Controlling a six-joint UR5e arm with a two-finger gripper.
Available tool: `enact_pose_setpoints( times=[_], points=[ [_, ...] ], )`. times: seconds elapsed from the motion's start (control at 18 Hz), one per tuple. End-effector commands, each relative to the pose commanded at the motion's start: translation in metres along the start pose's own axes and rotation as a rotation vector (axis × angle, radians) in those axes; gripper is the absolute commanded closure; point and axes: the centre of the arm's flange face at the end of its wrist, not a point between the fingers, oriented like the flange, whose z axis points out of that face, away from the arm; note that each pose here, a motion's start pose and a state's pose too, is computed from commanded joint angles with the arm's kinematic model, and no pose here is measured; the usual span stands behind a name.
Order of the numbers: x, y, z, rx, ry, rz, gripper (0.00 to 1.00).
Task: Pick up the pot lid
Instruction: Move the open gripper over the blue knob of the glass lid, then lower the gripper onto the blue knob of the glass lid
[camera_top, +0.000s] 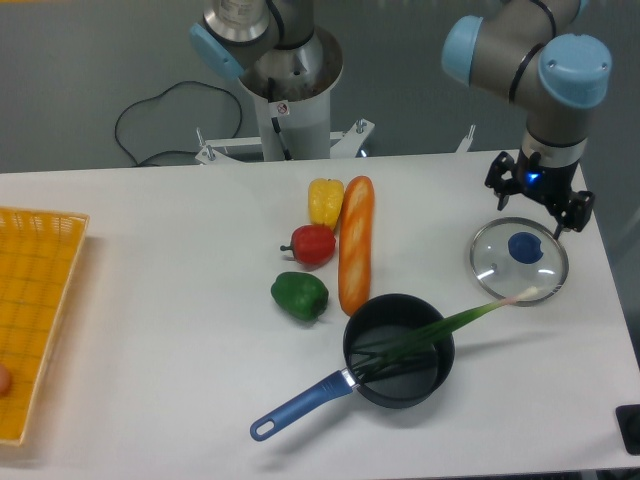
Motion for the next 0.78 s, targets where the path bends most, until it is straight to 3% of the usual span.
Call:
enact_pose_setpoints(
  times=[0.78],
  points=[
    [-0.017, 0.036, 0.039, -0.010, 0.009, -0.066, 0.00]
  ],
)
